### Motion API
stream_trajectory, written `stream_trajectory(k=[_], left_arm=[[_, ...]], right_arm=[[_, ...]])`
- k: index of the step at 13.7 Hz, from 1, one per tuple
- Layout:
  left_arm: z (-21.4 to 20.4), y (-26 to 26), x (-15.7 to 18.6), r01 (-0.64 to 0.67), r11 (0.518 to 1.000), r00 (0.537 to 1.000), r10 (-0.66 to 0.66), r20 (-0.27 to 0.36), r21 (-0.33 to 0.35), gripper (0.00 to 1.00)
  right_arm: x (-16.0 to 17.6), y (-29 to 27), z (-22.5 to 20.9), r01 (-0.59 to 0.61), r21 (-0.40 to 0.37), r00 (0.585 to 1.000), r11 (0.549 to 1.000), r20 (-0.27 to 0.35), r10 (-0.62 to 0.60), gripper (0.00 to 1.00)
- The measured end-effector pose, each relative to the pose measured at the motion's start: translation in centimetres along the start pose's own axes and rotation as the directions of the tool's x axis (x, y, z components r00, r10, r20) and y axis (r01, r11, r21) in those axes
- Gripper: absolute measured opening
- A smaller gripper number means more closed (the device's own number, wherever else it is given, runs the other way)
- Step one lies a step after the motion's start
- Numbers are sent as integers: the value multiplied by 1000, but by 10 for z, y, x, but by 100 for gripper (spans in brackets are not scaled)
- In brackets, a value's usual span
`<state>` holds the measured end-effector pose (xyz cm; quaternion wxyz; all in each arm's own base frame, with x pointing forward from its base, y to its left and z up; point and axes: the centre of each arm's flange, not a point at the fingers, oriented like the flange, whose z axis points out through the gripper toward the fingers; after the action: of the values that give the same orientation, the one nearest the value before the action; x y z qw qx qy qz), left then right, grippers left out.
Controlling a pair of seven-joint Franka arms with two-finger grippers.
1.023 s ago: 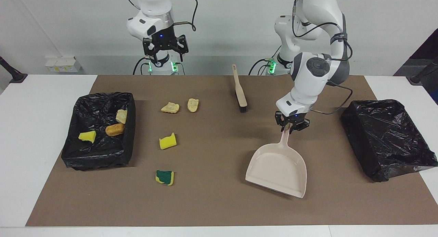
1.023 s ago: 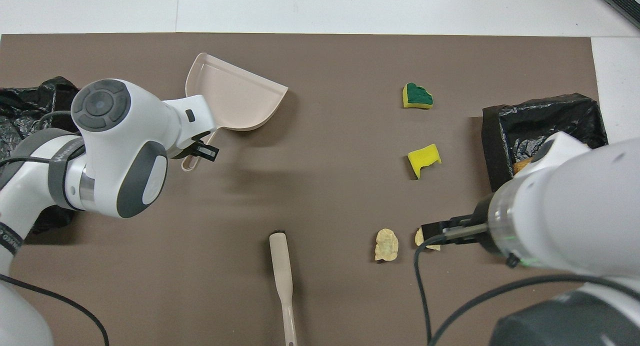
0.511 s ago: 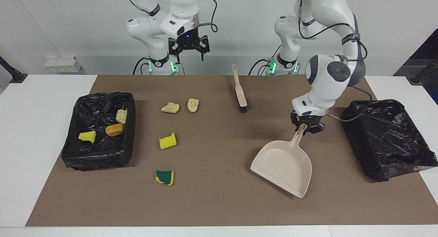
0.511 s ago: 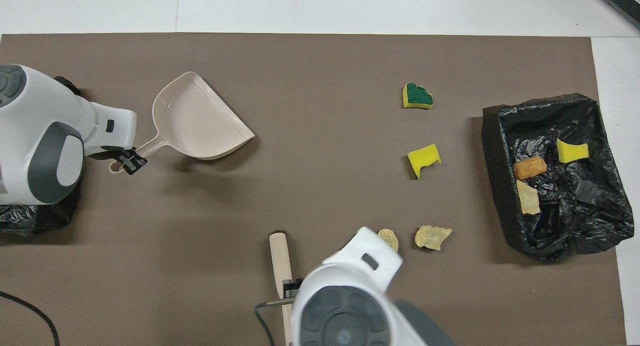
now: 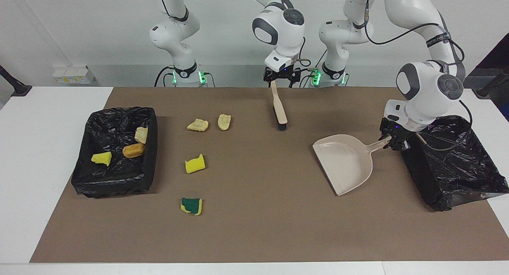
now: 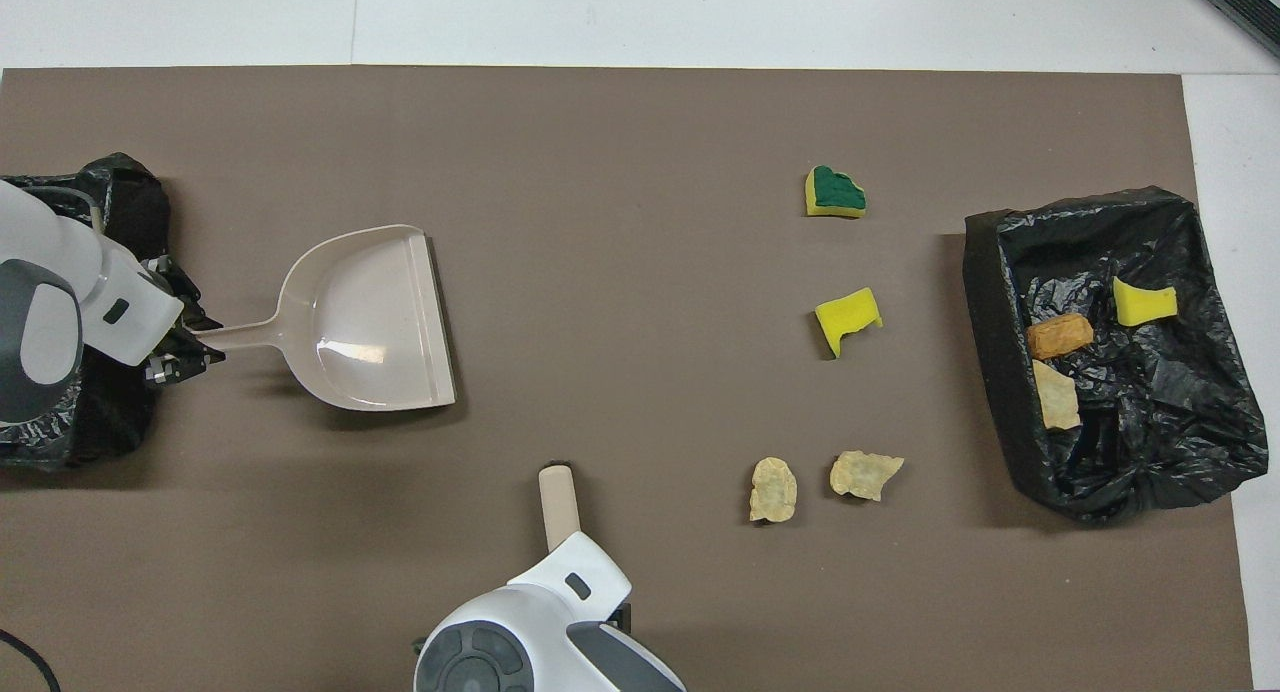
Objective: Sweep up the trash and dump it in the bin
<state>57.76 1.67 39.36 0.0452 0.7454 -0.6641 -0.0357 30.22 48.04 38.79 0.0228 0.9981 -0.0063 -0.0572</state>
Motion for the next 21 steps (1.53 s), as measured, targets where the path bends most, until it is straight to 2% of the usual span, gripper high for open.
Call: stream_trajectory(k=[4, 8, 10, 13, 14, 19, 21], left_arm=[[14, 18, 20, -107, 994, 994, 107, 0, 0, 31], [19, 28, 36, -139, 990, 990, 139, 2, 8, 31], [18, 31, 43, -152, 988, 988, 152, 3, 10, 31], [18, 32, 46, -158, 987, 987, 158, 4, 11, 31], [19, 32, 46, -158, 987, 987, 158, 4, 10, 31], [19, 32, 47, -156, 988, 988, 156, 4, 9, 31], [19, 34, 56, -137, 991, 991, 136, 5, 10, 31]], right_arm=[[-29, 4, 43, 30, -32, 1000, 999, 10, -30, 95], [-36, 14, 53, 30, -41, 1000, 999, 8, -30, 91], [-37, 16, 53, 29, -41, 1000, 999, 7, -29, 70], [-36, 17, 53, 26, -41, 1000, 999, 7, -26, 33], [-35, 17, 53, 25, -39, 1000, 999, 6, -24, 26], [-29, 16, 50, 14, -5, 1000, 1000, -11, -14, 26], [-14, 25, 47, -19, 4, 1000, 1000, -13, 19, 26]])
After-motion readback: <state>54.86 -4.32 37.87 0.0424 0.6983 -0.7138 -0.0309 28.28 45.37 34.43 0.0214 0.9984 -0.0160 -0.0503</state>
